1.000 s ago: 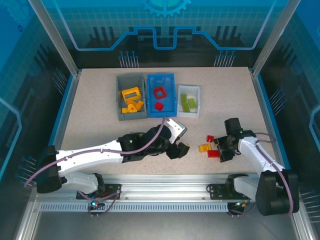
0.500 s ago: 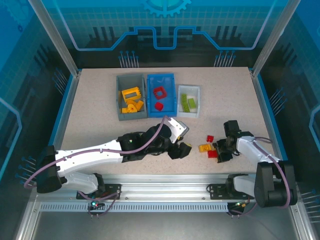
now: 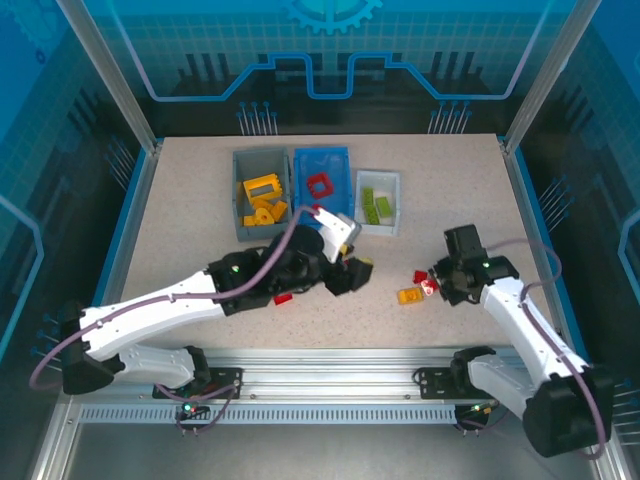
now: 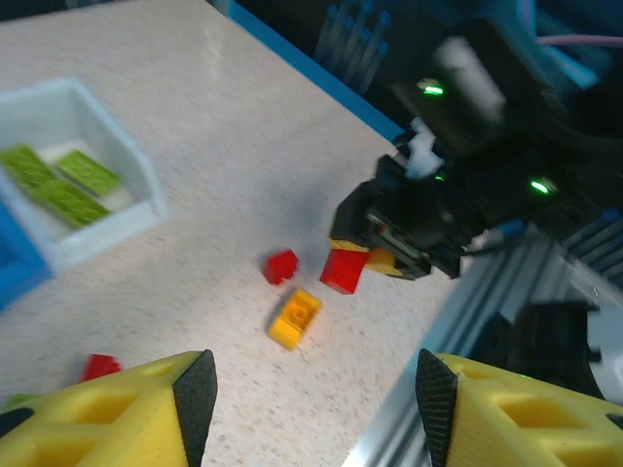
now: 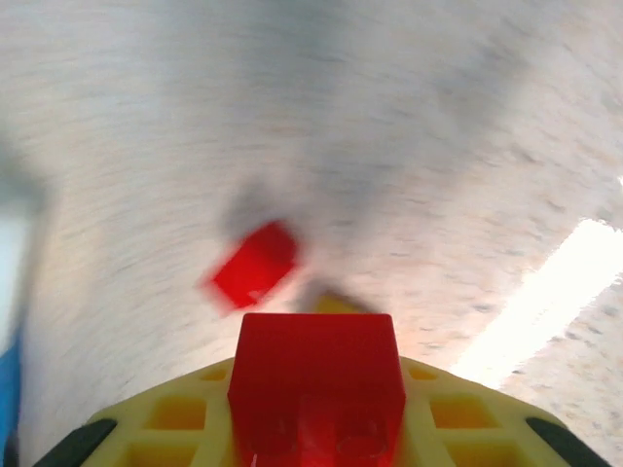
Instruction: Sort the legos into containers by color
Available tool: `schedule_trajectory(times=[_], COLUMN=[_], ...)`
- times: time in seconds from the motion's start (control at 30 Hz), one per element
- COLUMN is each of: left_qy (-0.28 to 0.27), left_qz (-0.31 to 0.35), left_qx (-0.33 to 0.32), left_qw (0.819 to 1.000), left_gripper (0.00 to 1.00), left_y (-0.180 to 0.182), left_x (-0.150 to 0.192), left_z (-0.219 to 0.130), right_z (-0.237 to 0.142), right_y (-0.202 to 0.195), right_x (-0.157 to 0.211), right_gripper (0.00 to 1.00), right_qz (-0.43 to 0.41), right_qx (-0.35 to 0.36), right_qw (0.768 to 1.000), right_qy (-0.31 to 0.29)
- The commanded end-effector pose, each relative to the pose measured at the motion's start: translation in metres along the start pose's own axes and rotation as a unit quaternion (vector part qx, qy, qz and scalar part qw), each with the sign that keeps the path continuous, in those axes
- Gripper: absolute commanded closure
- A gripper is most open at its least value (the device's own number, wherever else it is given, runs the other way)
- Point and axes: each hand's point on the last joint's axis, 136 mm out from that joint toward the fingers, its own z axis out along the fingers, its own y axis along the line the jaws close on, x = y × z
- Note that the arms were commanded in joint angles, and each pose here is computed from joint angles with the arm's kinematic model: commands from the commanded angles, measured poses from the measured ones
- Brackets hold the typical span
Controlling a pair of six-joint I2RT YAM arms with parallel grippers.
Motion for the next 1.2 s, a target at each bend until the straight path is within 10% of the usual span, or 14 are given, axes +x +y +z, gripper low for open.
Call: schedule_trajectory(times=[0.0,0.27,0.37,0.53,1.17], left_qy=[-0.024,-0.038,-0.025,-0.008,-0.005], left_qz=[-0.041,-0.143,-0.199,-0.299,-0.311], left_qx=[-0.074,-0.234,-0.251,-0.227,-0.224], left_qw=[0.996,0.961,0.947,0.927,0.923], left_gripper=[0.4,0.4,0.4,0.4,0.41], left_y=[0.041,0.145,0.177,0.215,0.227], left_x=[-0.029,-0.047,-0.039,-0.027,-0.009], left_z=[-0.031,-0.076,-0.078,-0.067,-0.06], right_z=[-0.044,-0.041,-0.005,0.049,0.155], right_y=[0.069,0.24,0.273,0.306,0.318], right_x=[-0.006,0.111,0.122,0.112,0.097], right_gripper=[0.79,0.81,0.83,0.82,0.63], right_qz=[-0.176,-0.522,-0.556,-0.571,-0.59], right_qx=[-0.06,-0.084,-0.031,0.027,0.074], right_qw=[0.978,0.843,0.826,0.813,0.799], right_qy=[-0.092,-0.094,-0.09,-0.109,-0.089])
